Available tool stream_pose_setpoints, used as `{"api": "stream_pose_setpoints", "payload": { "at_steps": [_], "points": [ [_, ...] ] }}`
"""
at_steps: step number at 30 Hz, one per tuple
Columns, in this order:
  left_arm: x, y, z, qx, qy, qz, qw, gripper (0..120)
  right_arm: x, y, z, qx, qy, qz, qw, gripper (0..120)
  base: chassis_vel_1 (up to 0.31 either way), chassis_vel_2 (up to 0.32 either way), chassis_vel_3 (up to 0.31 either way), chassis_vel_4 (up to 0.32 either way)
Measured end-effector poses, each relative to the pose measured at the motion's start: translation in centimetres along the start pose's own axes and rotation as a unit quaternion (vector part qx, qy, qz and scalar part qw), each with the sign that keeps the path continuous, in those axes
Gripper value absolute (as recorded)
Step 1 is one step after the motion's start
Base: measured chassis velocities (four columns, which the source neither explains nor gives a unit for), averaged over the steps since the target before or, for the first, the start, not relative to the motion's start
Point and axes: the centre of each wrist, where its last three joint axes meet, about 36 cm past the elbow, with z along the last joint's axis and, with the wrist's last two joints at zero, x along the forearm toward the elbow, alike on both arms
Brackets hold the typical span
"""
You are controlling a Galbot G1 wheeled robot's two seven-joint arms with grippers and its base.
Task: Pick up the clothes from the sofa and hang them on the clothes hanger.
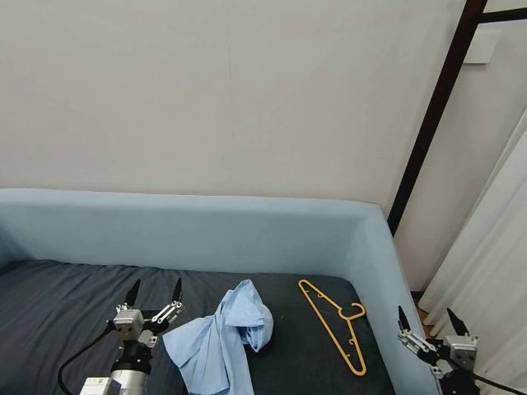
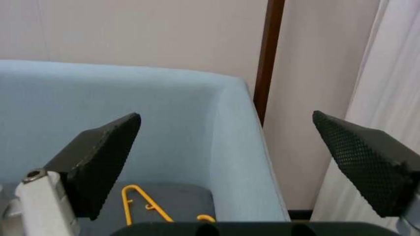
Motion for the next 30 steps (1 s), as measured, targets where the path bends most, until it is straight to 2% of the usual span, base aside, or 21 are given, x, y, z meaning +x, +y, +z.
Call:
{"api": "stream_pose_setpoints", "payload": {
  "at_steps": [7, 19, 25, 30],
  "points": [
    [-0.3, -0.8, -0.1, 0.011, -0.011, 0.006, 0.9999, 100, -0.1, 0.0, 0.0, -0.006, 0.001, 0.0, 1.0, 100, 0.0, 0.0, 0.0, 0.0],
    [-0.5, -0.9, -0.5, 0.01, -0.015, 0.01, 0.9998, 100, -1.2, -0.1, -0.3, -0.012, -0.005, -0.017, 1.0, 100, 0.0, 0.0, 0.0, 0.0],
    [0.8, -0.7, 0.1, -0.008, 0.004, 0.006, 0.9999, 100, -3.6, 0.6, -0.4, -0.053, 0.012, -0.035, 0.998, 100, 0.0, 0.0, 0.0, 0.0],
    [2.5, -0.1, -0.1, -0.027, 0.02, -0.001, 0.9995, 100, -7.3, 1.7, 0.7, -0.095, 0.023, -0.065, 0.993, 100, 0.0, 0.0, 0.0, 0.0]
  ]
}}
